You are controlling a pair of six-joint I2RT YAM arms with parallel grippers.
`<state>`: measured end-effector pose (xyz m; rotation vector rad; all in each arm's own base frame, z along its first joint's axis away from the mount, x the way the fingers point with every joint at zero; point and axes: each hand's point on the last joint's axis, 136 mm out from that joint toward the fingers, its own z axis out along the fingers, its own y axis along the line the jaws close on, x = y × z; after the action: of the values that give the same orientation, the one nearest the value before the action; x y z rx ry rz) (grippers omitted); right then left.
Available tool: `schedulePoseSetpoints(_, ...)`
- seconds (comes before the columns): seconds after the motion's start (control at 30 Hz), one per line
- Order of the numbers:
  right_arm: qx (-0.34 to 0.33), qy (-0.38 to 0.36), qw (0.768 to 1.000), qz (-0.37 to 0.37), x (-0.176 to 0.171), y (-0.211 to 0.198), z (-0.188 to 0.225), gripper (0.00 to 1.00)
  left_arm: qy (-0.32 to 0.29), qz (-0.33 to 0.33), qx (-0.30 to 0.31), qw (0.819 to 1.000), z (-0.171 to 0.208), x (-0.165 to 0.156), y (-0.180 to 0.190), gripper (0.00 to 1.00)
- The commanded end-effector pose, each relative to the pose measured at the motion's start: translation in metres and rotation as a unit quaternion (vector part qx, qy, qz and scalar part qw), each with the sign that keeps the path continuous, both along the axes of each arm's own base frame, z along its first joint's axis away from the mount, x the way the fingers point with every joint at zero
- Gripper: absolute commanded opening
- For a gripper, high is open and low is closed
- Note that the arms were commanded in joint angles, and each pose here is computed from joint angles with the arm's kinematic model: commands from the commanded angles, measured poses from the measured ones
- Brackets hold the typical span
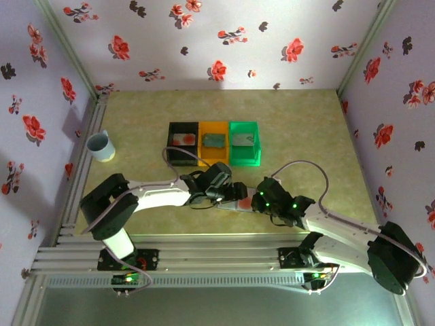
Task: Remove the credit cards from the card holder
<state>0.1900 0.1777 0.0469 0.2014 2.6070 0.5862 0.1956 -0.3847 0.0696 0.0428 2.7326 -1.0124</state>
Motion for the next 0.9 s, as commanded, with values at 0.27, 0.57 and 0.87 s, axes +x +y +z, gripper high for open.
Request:
schedulePoseSetpoints(0.27, -0.007, 0.007, 1.000, -0.005, 0.001, -0.002, -0.011, 0.10, -0.012, -0.018, 0.001, 1.000, 0.003, 0.007, -0.015, 0.64)
schedulePoseSetpoints(0.57, 0.008, -0.012, 1.000, 0.008, 0.005, 0.004, -0.008, 0.07, -0.020, -0.033, 0.007, 0.999, 0.002, 0.014, -0.019, 0.56)
schedulePoseSetpoints(0.87, -0.003, -0.014, 1.000, -0.005, 0.006, -0.003, -0.013, 0.04, -0.009, -0.035, 0.010, 0.999, -0.014, 0.017, -0.015, 0.47)
